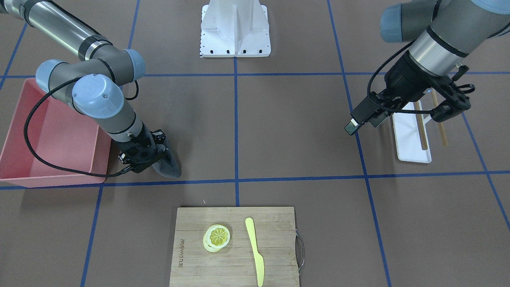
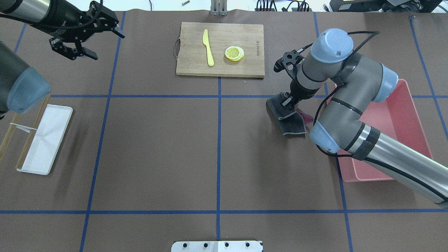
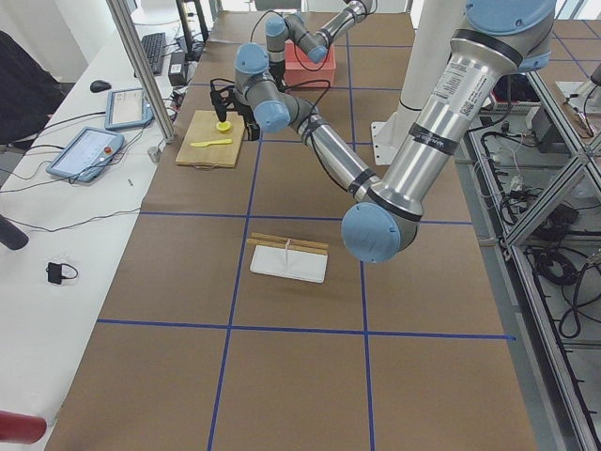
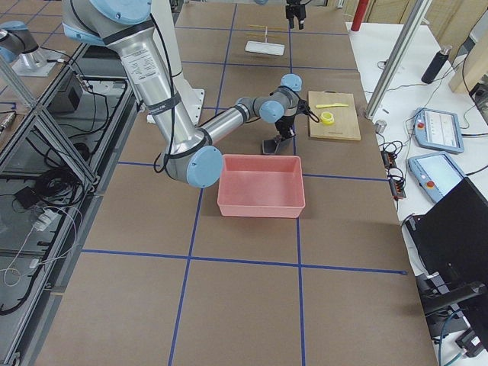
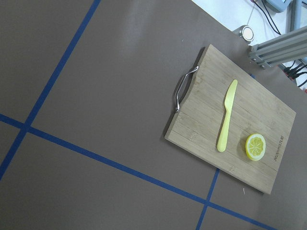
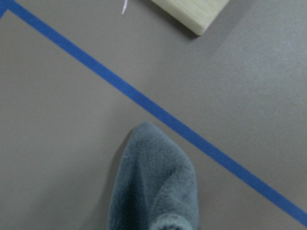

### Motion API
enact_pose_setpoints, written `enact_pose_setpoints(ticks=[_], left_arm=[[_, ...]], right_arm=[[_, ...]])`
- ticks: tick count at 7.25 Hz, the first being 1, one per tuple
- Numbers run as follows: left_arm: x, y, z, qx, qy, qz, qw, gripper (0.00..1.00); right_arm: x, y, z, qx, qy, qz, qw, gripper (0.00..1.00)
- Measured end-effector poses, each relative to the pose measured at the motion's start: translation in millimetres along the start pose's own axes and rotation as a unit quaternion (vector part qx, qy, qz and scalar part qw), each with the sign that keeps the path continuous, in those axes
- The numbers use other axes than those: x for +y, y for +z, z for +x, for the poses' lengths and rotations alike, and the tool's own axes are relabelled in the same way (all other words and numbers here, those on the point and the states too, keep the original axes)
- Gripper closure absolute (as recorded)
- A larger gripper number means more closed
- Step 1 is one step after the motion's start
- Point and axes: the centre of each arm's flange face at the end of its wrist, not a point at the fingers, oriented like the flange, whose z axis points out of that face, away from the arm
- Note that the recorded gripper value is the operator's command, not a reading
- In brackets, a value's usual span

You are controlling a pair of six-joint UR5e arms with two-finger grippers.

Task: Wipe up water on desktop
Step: 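Wipe the cloth across the table surface with the right gripper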

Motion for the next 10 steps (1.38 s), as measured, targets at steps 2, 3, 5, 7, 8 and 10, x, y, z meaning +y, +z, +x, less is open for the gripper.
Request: enact_pose_setpoints(ticks=[2,3,5,7,8,10], left_arm=[[-6.4,-2.2,-12.1,-0.006,0.036,0.004,0.9993,0.01],[-13.7,-4.2,-20.9,-0.011,0.063,0.009,0.9979,0.01],[-30.6,-6.8,-48.0,-0.027,0.126,0.017,0.9915,0.01],[-45.5,-7.9,-87.2,-0.050,0.142,0.029,0.9882,0.01],[-52.0,-5.9,-102.9,-0.063,0.139,0.042,0.9874,0.01],[-61.2,1.4,-120.3,-0.083,0.131,0.056,0.9863,0.01]], right_arm=[[24.3,-2.8,-40.8,-0.021,-0.008,0.001,0.9997,1.00],[37.7,-8.1,-63.2,-0.034,-0.005,0.002,0.9994,1.00],[74.7,-19.2,-101.2,-0.060,0.004,0.000,0.9982,1.00],[110.7,-25.0,-124.3,-0.076,0.009,-0.009,0.9970,1.00],[119.9,-24.1,-126.9,-0.078,0.010,-0.014,0.9968,1.00],[116.3,-8.7,-107.1,-0.061,0.022,-0.023,0.9976,1.00]])
